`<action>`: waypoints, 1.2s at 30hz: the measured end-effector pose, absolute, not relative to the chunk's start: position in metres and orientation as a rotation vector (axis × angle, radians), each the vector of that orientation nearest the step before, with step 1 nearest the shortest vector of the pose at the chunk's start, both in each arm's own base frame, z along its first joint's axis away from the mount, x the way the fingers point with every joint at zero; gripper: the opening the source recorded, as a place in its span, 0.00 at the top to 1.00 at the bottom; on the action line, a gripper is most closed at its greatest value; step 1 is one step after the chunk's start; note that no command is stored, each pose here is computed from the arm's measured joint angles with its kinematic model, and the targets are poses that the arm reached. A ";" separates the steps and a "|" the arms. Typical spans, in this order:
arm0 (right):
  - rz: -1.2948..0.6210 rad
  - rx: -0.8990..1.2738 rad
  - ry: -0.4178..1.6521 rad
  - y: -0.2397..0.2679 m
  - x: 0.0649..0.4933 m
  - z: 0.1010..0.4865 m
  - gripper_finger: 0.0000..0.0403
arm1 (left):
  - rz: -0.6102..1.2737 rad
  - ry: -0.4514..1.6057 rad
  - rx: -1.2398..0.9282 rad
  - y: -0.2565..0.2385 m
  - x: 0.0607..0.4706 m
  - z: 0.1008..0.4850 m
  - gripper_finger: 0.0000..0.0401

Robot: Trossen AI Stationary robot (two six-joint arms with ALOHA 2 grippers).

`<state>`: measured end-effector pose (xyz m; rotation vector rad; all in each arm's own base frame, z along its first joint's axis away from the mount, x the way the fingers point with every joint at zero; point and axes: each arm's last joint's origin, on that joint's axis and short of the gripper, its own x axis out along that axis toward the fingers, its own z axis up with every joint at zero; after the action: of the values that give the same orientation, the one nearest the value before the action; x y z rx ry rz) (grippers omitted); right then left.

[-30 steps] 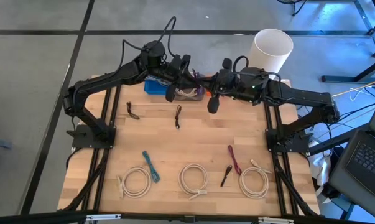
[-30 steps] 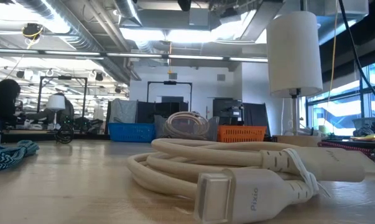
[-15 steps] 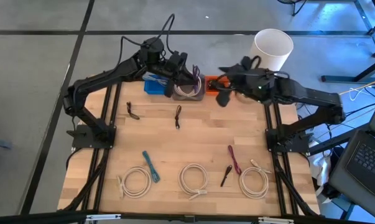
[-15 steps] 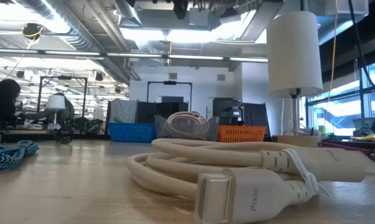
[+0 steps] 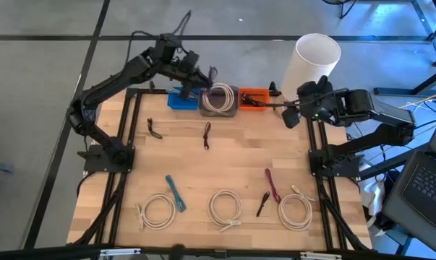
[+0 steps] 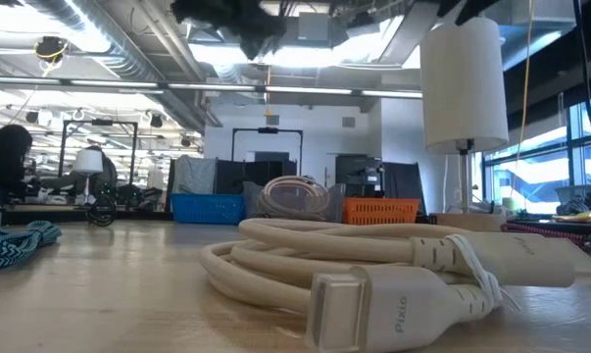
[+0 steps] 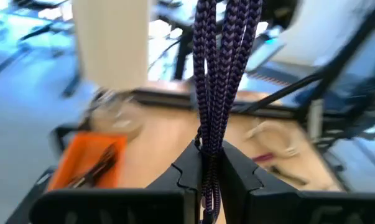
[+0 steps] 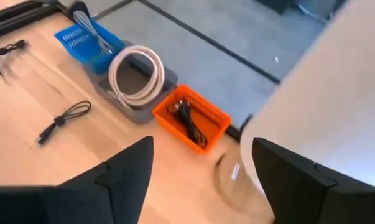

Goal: Pick & Place USB Port
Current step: Put the purple charger cable into the blue bin

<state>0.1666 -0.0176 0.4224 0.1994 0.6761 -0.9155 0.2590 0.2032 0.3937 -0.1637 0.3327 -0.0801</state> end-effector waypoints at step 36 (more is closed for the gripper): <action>-0.905 0.235 0.642 -0.017 0.173 0.423 0.33 | 0.297 1.765 0.122 0.274 0.262 0.260 0.94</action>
<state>0.1733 -0.0173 0.4230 0.2349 0.6422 -0.9054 0.2616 0.2742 0.2601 0.1218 1.7654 0.2975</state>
